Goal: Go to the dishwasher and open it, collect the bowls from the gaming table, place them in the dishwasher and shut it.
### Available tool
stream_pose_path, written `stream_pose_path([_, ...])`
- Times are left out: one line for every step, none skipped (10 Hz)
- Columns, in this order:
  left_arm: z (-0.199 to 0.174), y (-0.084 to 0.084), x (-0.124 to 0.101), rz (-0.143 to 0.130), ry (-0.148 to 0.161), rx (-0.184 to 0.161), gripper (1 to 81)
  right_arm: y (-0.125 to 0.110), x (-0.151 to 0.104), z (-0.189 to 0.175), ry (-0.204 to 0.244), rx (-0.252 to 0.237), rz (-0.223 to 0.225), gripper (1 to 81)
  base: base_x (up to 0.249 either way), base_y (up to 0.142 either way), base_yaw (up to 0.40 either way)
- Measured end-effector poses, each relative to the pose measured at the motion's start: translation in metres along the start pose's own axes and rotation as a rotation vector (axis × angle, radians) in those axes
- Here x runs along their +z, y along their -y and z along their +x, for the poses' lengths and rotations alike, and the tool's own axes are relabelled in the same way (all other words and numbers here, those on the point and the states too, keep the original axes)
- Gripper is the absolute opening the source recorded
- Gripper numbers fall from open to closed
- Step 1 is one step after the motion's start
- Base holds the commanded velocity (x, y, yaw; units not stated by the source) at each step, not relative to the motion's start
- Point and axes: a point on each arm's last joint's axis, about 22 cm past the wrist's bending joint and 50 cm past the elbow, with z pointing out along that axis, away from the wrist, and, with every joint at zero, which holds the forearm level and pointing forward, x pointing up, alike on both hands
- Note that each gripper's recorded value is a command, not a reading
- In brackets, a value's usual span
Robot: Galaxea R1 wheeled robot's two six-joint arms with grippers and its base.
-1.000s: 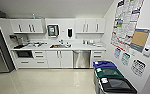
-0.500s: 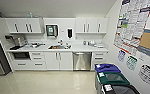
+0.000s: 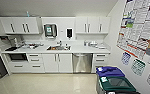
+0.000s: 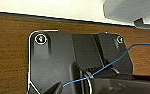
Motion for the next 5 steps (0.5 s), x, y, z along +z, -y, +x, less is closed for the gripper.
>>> stream_pose_path([-0.0010,-0.0007,0.0001,-0.001,0.001,-0.001,81.1,0.0008,0.0004,-0.0004,0.001,0.000,0.001,81.1,0.158,0.000,0.000])
stream_pose_path([-0.0036,-0.0004,-0.0003,0.000,0.005,-0.001,81.1,0.0004,0.0002,-0.0001,0.001,0.000,0.001,81.1,0.138,0.000,0.000])
stream_pose_path([-0.0039,-0.0004,-0.0003,0.000,0.006,-0.002,81.1,0.0014,0.0008,0.0010,0.000,0.000,0.002,81.1,0.135,0.000,0.000])
stream_pose_path([-0.0063,-0.0005,-0.0007,0.000,0.008,-0.002,81.1,0.0034,0.0017,-0.0006,0.001,0.000,0.005,81.1,0.134,0.000,0.000])
stream_pose_path([-0.0105,-0.0007,-0.0014,0.000,0.012,-0.004,81.1,0.0044,0.0019,-0.0044,0.005,0.002,0.006,81.1,0.135,0.000,0.000])
